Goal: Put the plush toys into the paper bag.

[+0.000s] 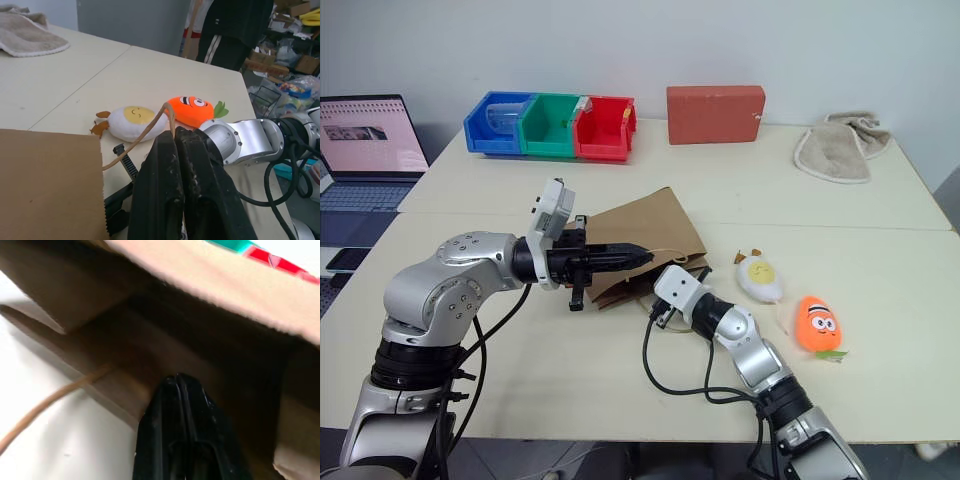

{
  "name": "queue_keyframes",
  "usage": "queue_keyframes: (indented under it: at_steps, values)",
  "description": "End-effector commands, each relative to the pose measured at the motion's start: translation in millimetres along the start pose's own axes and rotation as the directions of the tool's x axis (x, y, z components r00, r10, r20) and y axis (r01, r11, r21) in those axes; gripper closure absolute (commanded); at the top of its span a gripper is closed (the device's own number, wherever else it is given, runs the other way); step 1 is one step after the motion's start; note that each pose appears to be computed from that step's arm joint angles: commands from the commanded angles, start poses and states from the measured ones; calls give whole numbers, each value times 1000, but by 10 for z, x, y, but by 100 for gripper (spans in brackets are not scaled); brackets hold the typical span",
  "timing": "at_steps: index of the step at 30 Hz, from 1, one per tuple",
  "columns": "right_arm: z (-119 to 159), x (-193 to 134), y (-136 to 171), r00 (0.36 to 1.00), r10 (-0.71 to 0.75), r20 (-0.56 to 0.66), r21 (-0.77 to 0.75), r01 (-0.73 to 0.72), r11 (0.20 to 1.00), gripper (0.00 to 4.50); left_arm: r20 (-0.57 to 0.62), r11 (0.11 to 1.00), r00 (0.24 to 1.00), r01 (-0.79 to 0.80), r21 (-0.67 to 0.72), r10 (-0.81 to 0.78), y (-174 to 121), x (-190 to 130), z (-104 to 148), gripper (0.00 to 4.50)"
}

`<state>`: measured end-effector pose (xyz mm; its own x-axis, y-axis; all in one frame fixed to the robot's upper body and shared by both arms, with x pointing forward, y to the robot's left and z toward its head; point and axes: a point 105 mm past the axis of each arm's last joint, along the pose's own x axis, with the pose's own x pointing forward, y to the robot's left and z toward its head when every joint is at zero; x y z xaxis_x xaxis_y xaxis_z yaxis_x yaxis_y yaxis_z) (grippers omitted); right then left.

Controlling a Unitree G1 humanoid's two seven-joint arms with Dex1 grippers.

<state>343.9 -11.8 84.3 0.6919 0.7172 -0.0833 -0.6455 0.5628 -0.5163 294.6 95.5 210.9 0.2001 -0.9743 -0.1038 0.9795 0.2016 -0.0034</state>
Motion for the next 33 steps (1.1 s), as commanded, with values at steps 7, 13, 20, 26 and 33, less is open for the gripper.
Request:
queue_keyframes:
  at_steps: [7,13,20,26,33]
  values:
    - [-63,34,184,998,42,-52,-34,-43,998,449,101,976,990,-113,186,95,150,-141,562,450]
    - [-103,31,202,995,45,-86,-20,-47,999,449,191,903,964,-242,356,183,325,-279,1089,450]
    - [-115,31,216,994,51,-101,-8,-52,999,449,257,837,949,-286,466,182,286,-280,1414,450]
    - [-119,37,219,993,50,-107,-3,-50,999,449,234,859,954,-275,431,188,283,-271,1238,450]
    - [86,29,114,999,39,-25,16,-38,999,449,150,905,978,-194,378,147,196,-190,856,450]
